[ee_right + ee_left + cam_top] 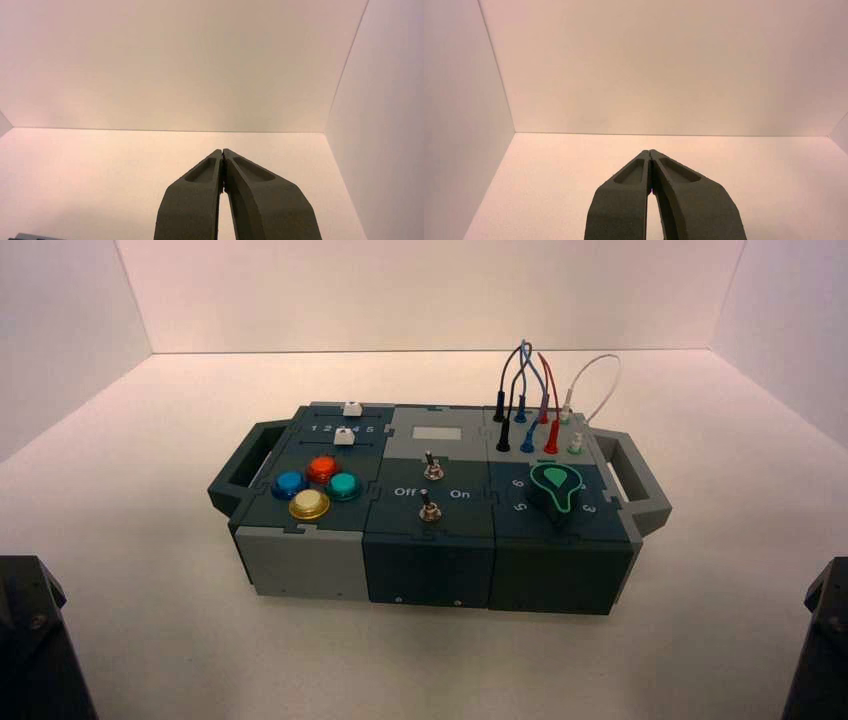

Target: Flip the top switch on with the right gripper.

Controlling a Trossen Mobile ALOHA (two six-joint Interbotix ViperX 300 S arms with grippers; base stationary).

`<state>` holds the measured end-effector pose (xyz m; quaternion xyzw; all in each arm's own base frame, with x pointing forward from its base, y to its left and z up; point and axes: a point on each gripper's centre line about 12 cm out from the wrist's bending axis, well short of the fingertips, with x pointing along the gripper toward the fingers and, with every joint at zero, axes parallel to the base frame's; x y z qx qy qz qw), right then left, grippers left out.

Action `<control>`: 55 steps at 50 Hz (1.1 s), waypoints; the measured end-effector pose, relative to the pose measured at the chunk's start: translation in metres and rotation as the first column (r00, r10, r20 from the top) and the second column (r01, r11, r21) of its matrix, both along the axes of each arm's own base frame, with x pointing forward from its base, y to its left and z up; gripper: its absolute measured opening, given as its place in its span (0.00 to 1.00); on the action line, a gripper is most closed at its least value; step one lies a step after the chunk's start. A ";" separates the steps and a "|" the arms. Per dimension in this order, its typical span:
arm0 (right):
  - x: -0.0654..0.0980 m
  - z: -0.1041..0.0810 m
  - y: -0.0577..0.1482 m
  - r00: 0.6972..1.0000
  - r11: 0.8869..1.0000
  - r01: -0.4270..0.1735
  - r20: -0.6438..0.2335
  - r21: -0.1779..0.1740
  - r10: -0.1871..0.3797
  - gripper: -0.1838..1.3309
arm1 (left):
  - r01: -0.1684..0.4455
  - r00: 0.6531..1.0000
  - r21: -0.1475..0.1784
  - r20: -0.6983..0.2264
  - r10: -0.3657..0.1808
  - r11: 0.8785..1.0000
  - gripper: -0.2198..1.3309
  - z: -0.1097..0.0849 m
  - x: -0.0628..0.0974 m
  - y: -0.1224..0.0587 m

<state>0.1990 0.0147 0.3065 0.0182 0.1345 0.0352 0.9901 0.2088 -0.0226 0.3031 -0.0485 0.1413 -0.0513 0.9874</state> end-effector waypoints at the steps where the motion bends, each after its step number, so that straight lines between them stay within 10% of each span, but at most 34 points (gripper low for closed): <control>1: 0.000 0.000 0.000 1.000 1.000 0.000 0.000 -0.001 0.000 0.03 | 0.001 1.000 0.003 -0.001 -0.001 1.000 0.04 0.000 0.000 0.000; 19: 0.000 0.000 0.000 1.000 1.000 0.001 -0.001 0.011 -0.001 0.03 | 0.002 1.000 0.003 -0.017 -0.002 1.000 0.04 -0.002 0.000 0.000; 35: -0.002 -0.011 0.024 0.990 0.993 -0.114 -0.084 0.018 0.115 0.03 | 0.107 0.942 0.016 -0.320 -0.097 0.994 0.04 -0.033 0.000 -0.019; 45: 0.000 -0.021 0.056 0.937 0.968 -0.244 -0.243 0.054 0.250 0.03 | 0.167 0.844 -0.003 -0.516 -0.144 0.986 0.04 -0.058 -0.008 -0.032; 55: -0.008 -0.037 0.100 0.829 0.911 -0.387 -0.379 0.141 0.411 0.03 | 0.185 0.731 -0.022 -0.665 -0.152 0.983 0.04 -0.081 -0.012 -0.039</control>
